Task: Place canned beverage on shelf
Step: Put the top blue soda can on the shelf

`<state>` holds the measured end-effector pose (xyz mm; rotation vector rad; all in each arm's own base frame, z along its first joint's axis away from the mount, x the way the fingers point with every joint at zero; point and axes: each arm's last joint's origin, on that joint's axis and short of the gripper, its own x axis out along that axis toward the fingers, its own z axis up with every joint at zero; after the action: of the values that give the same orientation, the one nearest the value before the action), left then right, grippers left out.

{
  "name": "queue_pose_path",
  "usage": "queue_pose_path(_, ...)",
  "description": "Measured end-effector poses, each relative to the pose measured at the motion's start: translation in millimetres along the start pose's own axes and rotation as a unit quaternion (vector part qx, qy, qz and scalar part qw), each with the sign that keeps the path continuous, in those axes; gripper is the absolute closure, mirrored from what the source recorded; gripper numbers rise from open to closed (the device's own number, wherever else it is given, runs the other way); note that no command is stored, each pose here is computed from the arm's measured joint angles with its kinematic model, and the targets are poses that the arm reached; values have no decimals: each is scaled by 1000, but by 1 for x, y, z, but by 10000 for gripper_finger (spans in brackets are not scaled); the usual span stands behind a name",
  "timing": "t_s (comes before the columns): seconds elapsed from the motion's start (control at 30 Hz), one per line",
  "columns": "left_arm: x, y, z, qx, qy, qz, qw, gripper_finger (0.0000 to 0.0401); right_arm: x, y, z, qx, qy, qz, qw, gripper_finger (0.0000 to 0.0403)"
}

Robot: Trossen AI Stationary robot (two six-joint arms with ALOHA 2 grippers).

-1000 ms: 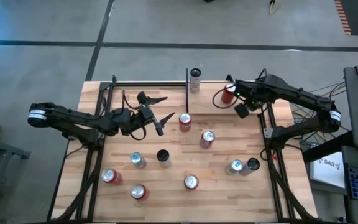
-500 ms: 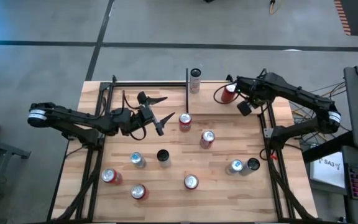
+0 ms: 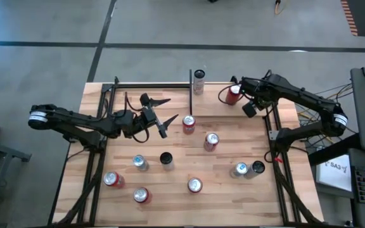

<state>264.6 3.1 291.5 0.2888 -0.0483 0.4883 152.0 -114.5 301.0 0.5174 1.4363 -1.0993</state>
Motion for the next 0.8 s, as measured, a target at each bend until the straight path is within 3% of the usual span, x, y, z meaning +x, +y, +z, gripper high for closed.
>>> queue_pose_path(0.8, 0, 0, 0, 0, 0, 0, 1000, 90, 10, 2, 11, -5, -57, -29, 998, 394)
